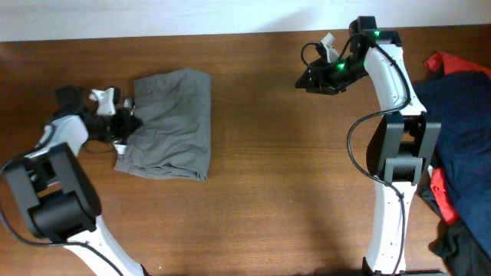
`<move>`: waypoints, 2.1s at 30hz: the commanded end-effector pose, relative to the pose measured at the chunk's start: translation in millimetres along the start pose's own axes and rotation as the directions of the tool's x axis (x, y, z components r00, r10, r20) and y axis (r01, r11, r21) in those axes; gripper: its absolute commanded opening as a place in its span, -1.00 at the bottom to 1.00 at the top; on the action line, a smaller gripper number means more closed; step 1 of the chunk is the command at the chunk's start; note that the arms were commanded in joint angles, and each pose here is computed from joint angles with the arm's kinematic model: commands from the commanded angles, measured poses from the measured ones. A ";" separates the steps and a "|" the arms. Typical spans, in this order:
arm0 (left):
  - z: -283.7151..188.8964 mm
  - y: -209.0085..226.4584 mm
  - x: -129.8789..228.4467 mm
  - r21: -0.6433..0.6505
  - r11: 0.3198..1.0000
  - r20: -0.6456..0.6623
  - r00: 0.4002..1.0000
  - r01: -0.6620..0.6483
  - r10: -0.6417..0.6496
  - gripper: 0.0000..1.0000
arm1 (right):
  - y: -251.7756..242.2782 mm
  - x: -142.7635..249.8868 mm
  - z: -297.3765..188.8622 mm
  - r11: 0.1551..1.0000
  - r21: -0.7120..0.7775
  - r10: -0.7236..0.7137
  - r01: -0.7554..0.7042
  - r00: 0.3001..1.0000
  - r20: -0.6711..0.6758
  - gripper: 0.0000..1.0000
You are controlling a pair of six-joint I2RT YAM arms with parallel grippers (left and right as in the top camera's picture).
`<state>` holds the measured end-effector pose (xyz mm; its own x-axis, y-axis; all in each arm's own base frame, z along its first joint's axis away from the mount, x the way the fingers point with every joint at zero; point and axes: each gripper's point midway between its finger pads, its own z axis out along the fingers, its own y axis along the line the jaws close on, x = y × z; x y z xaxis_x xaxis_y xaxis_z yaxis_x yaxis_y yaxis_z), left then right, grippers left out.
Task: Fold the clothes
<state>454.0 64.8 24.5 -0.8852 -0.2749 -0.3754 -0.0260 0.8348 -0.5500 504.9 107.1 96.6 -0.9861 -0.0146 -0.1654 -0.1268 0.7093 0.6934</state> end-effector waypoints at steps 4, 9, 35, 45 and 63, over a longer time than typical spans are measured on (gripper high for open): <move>-31.7 -11.7 -35.4 0.075 0.997 0.047 0.999 0.019 -0.023 -0.99 | 11.4 -4.2 -7.8 0.999 -0.002 -0.040 0.040 0.999 0.020 -0.01; -54.1 -73.0 -61.0 0.200 0.979 0.037 0.999 -0.027 0.020 -0.99 | 11.4 -4.1 -7.8 0.999 -0.002 -0.039 0.040 0.999 0.020 -0.01; 9.9 -157.3 128.1 0.358 0.932 -0.459 0.880 0.053 0.126 -0.99 | 11.3 -5.9 -7.9 0.999 -0.001 -0.046 0.046 0.999 0.026 -0.01; 9.2 -145.5 174.8 0.314 0.938 -0.557 0.828 0.144 0.060 -0.99 | 11.3 -5.4 -7.9 0.999 -0.001 -0.045 0.045 0.999 0.025 -0.01; -37.3 -197.4 -22.9 0.190 0.870 0.044 0.889 -0.455 0.456 -0.98 | 11.4 -4.9 -7.9 0.999 -0.002 -0.042 0.043 0.999 0.023 -0.01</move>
<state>447.1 -87.0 175.3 -0.7562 0.1676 -0.6325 0.5448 0.6966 -0.4668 505.6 107.1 96.6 -0.9856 -0.0143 -0.1686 -0.1288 0.7094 0.6930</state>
